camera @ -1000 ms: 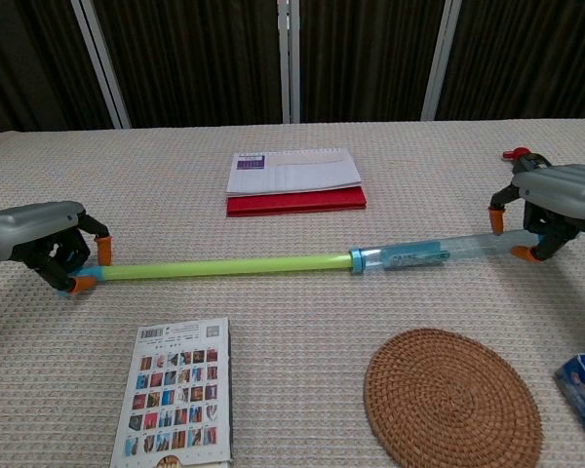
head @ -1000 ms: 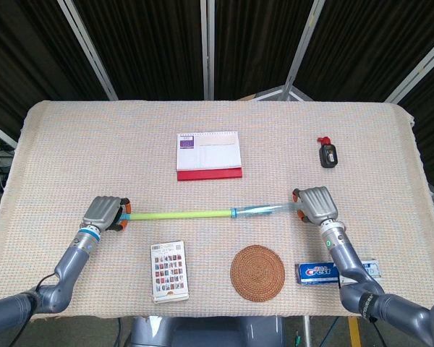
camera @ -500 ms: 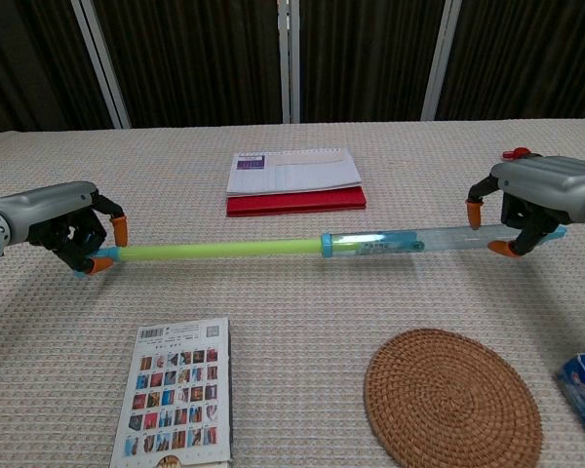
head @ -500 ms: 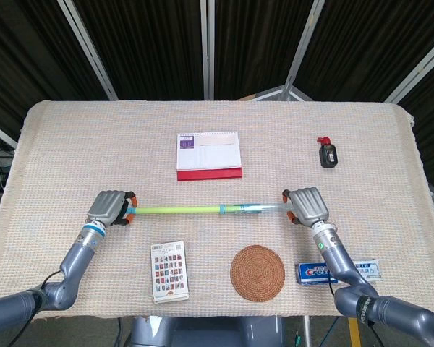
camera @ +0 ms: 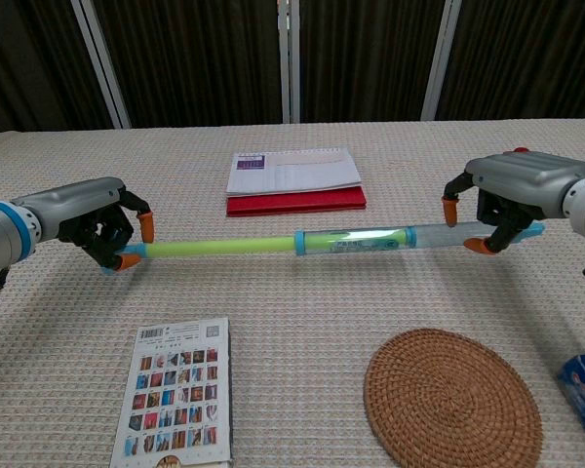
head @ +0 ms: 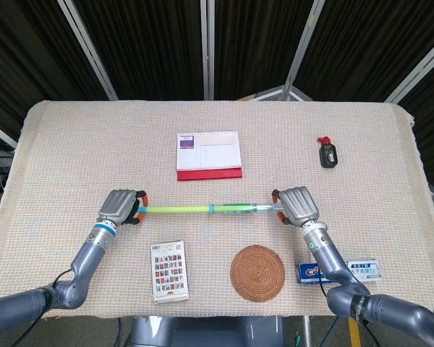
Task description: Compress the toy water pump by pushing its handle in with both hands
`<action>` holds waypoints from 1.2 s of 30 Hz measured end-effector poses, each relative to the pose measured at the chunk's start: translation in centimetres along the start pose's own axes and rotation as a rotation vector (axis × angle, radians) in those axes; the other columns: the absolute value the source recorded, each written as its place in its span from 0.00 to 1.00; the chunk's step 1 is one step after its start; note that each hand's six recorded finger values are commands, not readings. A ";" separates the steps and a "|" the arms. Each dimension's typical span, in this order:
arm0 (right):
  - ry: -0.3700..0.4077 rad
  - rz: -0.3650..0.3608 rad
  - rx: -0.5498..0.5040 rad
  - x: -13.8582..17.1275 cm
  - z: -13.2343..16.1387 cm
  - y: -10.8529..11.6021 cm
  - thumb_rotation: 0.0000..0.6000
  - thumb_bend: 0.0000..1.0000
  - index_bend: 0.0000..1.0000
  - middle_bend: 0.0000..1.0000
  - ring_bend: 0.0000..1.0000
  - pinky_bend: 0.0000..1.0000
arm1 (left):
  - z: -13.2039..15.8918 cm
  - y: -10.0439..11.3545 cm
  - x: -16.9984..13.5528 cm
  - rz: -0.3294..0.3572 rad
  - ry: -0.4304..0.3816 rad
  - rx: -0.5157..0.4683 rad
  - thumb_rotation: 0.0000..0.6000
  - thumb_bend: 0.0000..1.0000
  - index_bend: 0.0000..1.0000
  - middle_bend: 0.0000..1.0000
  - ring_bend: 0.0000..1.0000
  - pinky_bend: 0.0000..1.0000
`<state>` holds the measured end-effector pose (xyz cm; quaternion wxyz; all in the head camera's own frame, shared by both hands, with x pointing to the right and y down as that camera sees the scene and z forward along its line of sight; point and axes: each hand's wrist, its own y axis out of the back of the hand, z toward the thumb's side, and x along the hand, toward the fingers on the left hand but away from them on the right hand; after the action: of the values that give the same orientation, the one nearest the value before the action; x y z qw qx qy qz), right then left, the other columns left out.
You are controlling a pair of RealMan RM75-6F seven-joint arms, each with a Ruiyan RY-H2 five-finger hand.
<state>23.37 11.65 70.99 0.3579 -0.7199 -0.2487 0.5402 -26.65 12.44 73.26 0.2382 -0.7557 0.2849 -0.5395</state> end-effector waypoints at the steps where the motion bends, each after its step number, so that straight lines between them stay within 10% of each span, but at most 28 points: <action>1: 0.003 0.000 -0.001 -0.1 0.2 0.0 1.00 0.40 0.66 1.00 1.00 1.00 | 0.2 -0.1 0.0 -0.001 -0.002 -0.001 1.00 0.46 0.76 0.79 0.73 0.91; 30: 0.085 -0.011 -0.004 -0.8 5.4 0.6 1.00 0.40 0.66 1.00 1.00 1.00 | 6.6 -1.5 1.6 -0.006 -0.090 -0.053 1.00 0.46 0.73 0.79 0.73 0.91; 32: 0.084 -0.011 -0.004 -0.8 5.4 0.6 1.00 0.39 0.61 1.00 1.00 1.00 | 6.7 -1.5 1.7 -0.009 -0.092 -0.058 1.00 0.45 0.65 0.79 0.73 0.91; 36: 0.083 -0.011 0.002 -0.8 5.5 0.5 1.00 0.07 0.11 1.00 1.00 1.00 | 6.9 -1.6 1.7 -0.011 -0.097 -0.059 1.00 0.35 0.21 0.77 0.73 0.90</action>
<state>17.88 12.06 70.17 0.3715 -0.7399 -0.2372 0.5081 -19.42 12.77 73.41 0.2263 -0.7892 0.2848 -0.4948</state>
